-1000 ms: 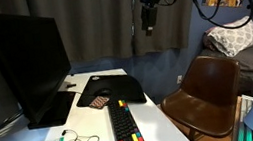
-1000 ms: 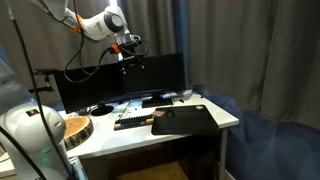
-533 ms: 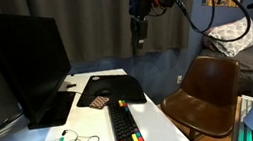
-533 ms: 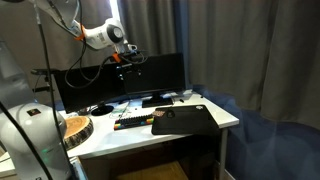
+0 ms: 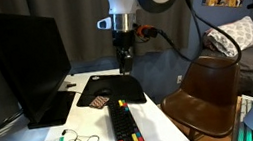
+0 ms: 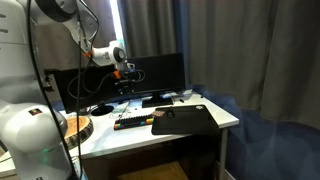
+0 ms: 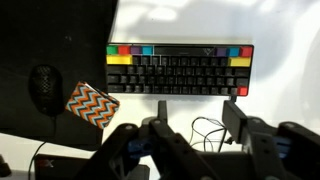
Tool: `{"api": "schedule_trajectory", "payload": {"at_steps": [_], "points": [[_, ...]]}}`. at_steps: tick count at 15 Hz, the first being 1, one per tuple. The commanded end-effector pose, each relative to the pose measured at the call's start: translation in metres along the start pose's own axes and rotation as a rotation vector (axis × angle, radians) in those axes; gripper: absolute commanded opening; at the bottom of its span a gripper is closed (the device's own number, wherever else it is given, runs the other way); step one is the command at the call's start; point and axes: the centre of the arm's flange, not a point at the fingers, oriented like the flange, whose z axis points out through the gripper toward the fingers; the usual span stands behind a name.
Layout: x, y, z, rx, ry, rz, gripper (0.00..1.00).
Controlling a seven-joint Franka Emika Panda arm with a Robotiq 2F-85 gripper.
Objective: Press one keyboard key
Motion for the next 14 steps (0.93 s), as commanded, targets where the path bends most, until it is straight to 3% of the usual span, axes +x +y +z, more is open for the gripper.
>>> {"api": "schedule_trajectory", "payload": {"at_steps": [1,5,6,9,14], "points": [[0.032,-0.003,0.040,0.046,-0.018,0.028,0.30],[0.046,-0.003,0.077,0.097,-0.088,0.031,0.02],[0.027,-0.006,0.067,0.082,-0.062,0.016,0.20],[0.033,-0.004,0.083,0.103,-0.077,0.021,0.03],[0.045,0.005,0.095,0.106,-0.098,0.008,0.00]]}}
